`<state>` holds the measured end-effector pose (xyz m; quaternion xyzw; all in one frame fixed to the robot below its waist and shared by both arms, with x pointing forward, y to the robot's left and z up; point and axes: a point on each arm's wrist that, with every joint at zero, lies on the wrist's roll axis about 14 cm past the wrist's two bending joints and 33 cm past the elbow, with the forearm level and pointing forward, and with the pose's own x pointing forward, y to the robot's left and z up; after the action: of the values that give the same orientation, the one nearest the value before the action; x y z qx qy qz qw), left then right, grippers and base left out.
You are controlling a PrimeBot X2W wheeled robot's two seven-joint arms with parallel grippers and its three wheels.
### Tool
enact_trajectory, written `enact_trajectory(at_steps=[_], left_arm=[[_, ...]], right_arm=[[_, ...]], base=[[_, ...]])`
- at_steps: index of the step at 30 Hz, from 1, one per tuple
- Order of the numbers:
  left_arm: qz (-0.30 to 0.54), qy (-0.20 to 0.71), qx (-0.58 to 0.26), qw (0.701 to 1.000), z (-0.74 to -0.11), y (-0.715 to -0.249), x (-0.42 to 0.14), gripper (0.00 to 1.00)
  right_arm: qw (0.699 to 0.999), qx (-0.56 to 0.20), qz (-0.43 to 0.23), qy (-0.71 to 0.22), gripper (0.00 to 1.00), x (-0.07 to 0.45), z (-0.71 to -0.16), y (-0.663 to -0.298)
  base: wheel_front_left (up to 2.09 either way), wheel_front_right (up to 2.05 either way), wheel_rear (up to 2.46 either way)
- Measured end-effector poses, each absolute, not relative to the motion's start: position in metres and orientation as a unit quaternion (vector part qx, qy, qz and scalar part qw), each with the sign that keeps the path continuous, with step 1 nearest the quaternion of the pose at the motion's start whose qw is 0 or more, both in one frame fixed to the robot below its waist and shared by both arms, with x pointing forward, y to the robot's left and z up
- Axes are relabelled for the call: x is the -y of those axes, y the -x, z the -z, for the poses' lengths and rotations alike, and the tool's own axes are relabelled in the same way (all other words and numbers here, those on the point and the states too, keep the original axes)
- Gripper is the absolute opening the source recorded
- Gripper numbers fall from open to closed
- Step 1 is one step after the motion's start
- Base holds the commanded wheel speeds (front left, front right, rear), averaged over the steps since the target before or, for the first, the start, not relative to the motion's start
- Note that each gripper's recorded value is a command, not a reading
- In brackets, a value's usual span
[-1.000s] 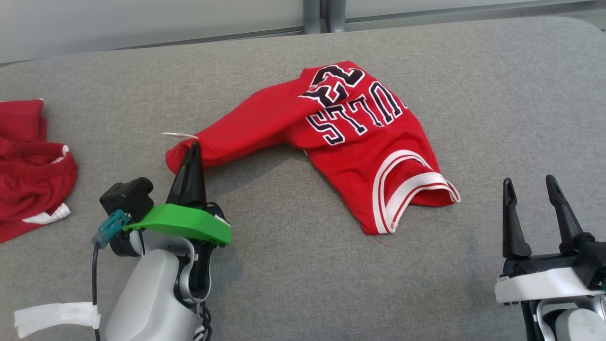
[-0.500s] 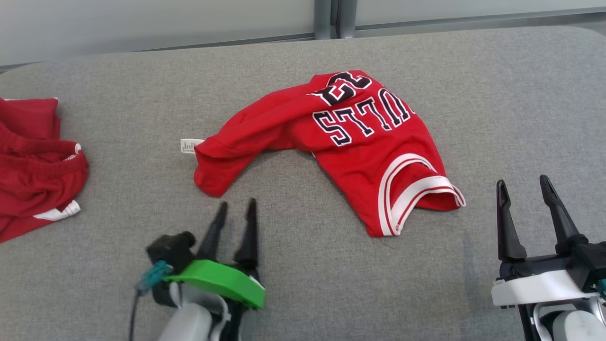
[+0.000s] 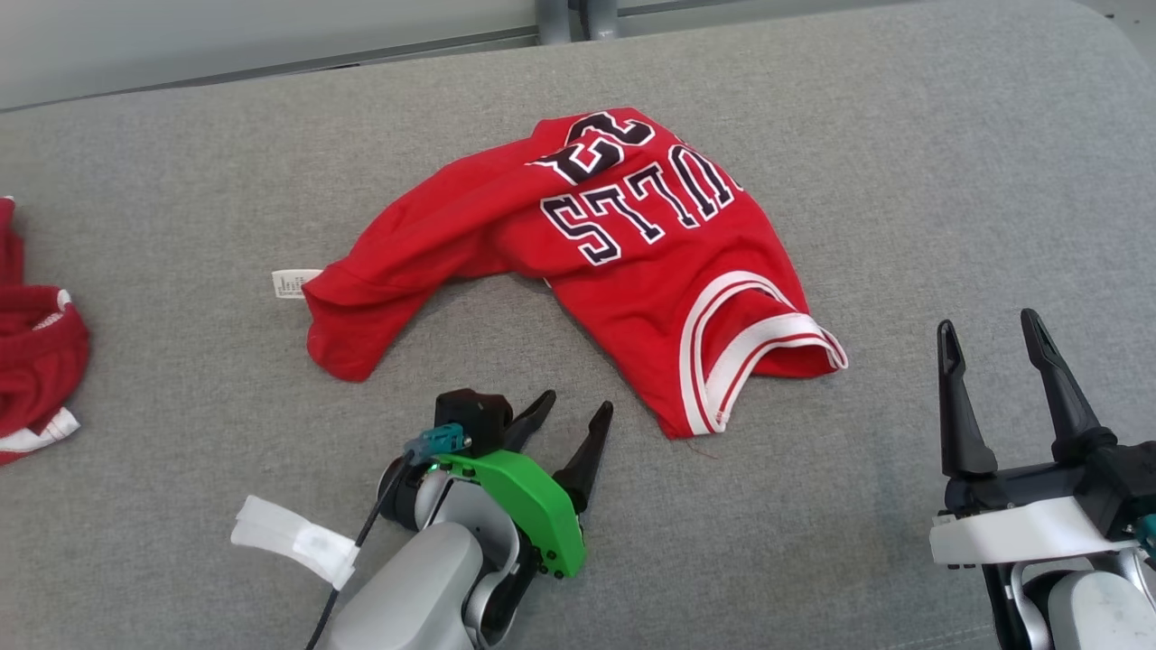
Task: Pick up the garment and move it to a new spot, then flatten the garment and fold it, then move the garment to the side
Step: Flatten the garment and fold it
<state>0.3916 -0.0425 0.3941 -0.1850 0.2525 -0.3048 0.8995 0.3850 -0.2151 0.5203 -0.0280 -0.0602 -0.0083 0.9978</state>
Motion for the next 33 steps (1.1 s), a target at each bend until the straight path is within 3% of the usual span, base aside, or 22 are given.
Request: enact_trajectory(at_steps=[12, 13, 14, 19, 24, 33], left_arm=[[0.371, 0.260, -0.306, 0.837, -0.400, -0.391, 0.101, 1.00], [0.374, 0.262, -0.311, 0.833, -0.400, -0.390, 0.104, 0.63], [0.379, 0.262, -0.313, 0.831, -0.401, -0.389, 0.107, 0.00], [0.431, 0.237, -0.324, 0.808, -0.411, -0.372, 0.129, 0.00], [0.513, 0.224, -0.277, 0.781, -0.474, -0.355, 0.151, 0.00], [0.541, 0.230, -0.258, 0.767, -0.554, -0.313, 0.110, 0.00]], right_arm=[[0.997, 0.039, 0.059, 0.029, 1.00, 0.244, -0.509, -0.377], [0.997, 0.038, 0.062, 0.030, 1.00, 0.246, -0.509, -0.376], [0.997, 0.038, 0.066, 0.029, 1.00, 0.248, -0.509, -0.375], [0.996, 0.042, 0.080, 0.017, 1.00, 0.256, -0.511, -0.370], [0.995, 0.048, 0.089, 0.005, 1.00, 0.261, -0.515, -0.363], [0.996, 0.038, 0.082, -0.020, 1.00, 0.255, -0.506, -0.362]], base=[[0.00, 0.00, 0.00], [0.00, 0.00, 0.00], [0.00, 0.00, 0.00], [0.00, 0.00, 0.00], [0.00, 0.00, 0.00], [0.00, 0.00, 0.00]])
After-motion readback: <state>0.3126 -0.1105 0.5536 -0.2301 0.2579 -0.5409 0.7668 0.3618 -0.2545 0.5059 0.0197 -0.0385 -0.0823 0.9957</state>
